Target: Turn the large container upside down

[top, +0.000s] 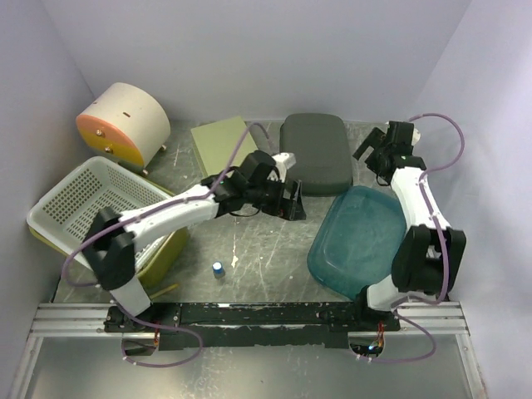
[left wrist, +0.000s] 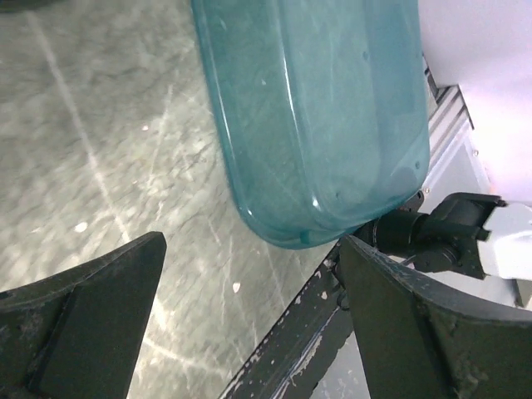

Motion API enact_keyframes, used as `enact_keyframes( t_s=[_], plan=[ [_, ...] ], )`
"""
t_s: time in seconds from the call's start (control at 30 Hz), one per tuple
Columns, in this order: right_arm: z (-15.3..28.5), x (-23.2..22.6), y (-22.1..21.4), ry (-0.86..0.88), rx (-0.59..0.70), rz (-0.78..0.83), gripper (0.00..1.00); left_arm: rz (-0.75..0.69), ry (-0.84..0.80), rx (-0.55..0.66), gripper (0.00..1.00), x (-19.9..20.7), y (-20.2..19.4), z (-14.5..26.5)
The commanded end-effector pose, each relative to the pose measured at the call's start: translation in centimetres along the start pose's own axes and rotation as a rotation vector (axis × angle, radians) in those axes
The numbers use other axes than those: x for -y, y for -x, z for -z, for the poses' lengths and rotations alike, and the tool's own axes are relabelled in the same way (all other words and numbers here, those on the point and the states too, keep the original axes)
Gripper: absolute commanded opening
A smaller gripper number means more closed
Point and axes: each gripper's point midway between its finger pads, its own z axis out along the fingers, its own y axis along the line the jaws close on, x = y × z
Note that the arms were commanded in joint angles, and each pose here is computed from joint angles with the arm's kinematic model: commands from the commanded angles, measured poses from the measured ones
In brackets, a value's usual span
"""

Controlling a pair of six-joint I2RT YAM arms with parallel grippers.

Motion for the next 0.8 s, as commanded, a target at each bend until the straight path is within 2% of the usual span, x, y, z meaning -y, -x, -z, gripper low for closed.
enact_keyframes(
  t_s=[0.0, 0.17, 0.43, 0.67, 0.77],
  plan=[
    [-3.1, -2.1, 3.4, 0.130, 0.047, -0.050, 1.00, -0.038, 0.173, 0.110, 0.98, -1.6, 1.0, 6.0],
    [-8.9, -3.8, 3.3, 0.238, -0.022, -0.035, 1.00, -0.029, 0.207, 0.245, 0.99, -1.4, 1.6, 10.9],
    [-16.7, -5.4, -1.4, 0.324, -0.209, -0.047, 1.00, 0.011, 0.285, 0.395, 0.97, -3.2, 1.2, 15.2],
    [-16.0, -14.5, -6.8, 0.467, -0.324, 0.125, 1.00, 0.019, 0.293, 0.430, 0.96, -3.6, 0.8, 16.5],
    [-14.1, -17.2, -7.9, 0.568, -0.365, 0.117, 1.00, 0.016, 0.291, 0.416, 0.96, -3.5, 0.7, 16.1]
  ],
)
